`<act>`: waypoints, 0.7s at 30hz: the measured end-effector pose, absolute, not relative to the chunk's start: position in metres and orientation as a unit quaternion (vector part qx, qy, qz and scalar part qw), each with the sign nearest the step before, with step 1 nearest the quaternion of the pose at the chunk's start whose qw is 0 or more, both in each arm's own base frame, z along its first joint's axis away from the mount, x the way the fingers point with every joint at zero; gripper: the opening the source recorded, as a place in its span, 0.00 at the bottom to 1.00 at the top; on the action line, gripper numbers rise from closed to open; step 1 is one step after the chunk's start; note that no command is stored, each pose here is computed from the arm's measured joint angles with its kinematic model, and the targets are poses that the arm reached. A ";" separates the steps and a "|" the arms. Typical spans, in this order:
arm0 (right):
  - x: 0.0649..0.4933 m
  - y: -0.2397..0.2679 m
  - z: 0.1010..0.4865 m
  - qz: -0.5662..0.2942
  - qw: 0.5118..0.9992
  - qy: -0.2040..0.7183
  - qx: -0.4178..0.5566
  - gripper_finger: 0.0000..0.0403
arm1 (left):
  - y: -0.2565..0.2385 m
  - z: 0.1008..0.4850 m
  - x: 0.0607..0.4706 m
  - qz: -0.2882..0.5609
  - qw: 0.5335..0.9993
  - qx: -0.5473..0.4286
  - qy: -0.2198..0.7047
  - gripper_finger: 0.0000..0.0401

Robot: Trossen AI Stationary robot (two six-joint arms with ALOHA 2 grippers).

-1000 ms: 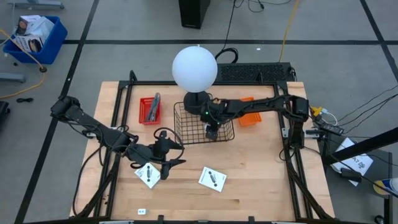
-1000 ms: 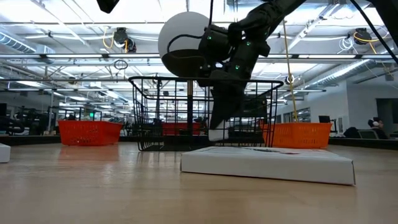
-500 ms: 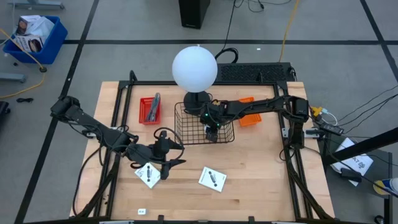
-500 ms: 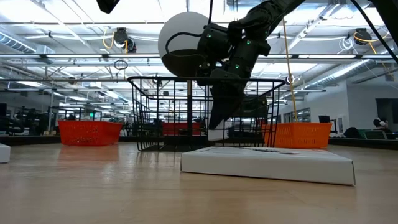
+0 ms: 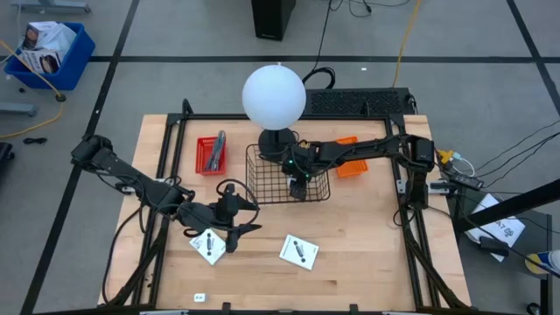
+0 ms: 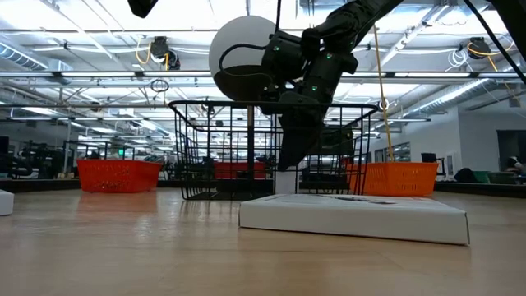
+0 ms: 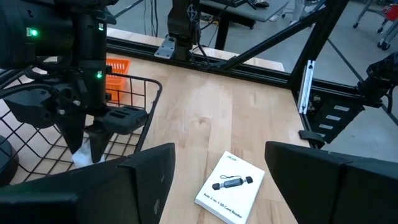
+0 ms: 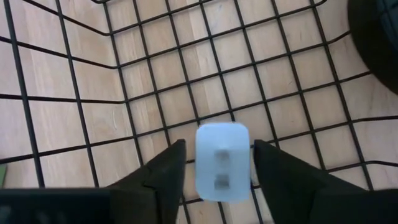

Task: Pick and place items into bin
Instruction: Put the top white charger adapter into the black wire basket, then put the white charger adapter into the black wire basket

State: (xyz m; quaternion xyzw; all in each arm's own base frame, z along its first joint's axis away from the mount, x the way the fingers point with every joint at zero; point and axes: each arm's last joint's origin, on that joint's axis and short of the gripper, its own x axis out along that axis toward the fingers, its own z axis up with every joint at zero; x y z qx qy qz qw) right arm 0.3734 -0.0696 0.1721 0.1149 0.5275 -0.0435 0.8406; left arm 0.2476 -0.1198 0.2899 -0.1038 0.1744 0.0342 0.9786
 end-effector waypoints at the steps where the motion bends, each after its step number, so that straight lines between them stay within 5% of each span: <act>1: 0.374 -0.070 0.172 -0.043 0.841 0.526 0.115 0.49 | -0.120 0.290 0.248 0.034 0.979 -0.104 0.174 0.64; 8: 0.374 -0.070 0.175 -0.043 0.847 0.518 0.109 0.60 | -0.120 0.290 0.248 0.034 0.979 -0.104 0.174 0.64; 21: 0.364 -0.033 0.230 -0.008 0.886 0.454 0.091 0.56 | -0.119 0.284 0.245 0.051 0.967 -0.148 0.199 0.64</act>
